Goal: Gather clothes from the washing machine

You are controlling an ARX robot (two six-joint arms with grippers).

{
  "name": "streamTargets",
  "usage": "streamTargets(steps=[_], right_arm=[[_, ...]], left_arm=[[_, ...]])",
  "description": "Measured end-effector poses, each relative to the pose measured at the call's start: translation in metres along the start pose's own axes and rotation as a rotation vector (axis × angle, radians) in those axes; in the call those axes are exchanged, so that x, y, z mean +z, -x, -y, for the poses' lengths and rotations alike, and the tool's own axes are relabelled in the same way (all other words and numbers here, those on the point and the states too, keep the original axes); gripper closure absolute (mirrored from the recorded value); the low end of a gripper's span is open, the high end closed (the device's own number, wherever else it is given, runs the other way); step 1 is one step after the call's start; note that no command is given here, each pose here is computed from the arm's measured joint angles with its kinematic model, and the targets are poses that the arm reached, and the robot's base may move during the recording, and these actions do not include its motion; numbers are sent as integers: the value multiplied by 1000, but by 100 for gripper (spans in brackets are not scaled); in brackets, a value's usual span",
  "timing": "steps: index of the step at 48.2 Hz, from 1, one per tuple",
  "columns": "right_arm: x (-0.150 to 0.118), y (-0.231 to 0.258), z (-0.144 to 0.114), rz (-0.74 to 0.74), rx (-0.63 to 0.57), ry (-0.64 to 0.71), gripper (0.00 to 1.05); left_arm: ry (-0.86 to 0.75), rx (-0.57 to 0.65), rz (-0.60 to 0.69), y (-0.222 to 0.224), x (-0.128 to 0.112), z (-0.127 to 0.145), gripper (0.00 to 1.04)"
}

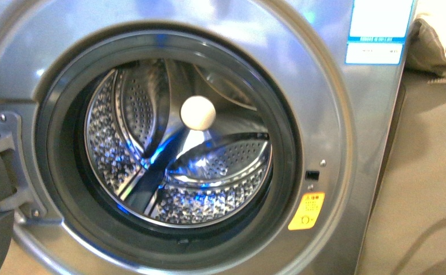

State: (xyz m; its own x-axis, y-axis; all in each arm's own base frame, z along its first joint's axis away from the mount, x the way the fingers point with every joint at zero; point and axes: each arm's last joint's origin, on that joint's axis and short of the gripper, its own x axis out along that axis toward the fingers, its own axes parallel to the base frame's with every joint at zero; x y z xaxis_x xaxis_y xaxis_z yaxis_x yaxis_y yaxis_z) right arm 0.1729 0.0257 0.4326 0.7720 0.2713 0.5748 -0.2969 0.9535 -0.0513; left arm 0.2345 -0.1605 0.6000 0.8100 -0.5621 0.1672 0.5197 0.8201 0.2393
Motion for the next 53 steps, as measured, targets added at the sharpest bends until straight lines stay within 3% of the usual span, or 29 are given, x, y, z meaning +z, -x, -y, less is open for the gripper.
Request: streamTargets(steps=[12,19,27,32,35,41,47,53], right_arm=[[-1,30,1,44,-29,11,8],[-7,47,5,25,-46,-6,8],[-18,66,5,-5,-38,-24,8],[-23,77,4,-19,-28,-32,8],[-26,83,3,-26,-28,-41,8],[-37,103,1,-40,-30,-66,8],[-56,134,-6,-50,-36,-74,8],[-69,145,-9,-22,-65,-48,8]], left_arm=[[153,87,-113,-2,-5,1,6],[251,200,-187,-4,-13,-4,6],[262,399,-211,17,-8,-23,6],[246,595,-160,41,4,-38,6],[249,644,-128,59,11,-42,6],[280,670,-79,95,19,-42,6],[314,647,-65,98,16,-36,6],[245,569,-124,108,-7,-30,25]])
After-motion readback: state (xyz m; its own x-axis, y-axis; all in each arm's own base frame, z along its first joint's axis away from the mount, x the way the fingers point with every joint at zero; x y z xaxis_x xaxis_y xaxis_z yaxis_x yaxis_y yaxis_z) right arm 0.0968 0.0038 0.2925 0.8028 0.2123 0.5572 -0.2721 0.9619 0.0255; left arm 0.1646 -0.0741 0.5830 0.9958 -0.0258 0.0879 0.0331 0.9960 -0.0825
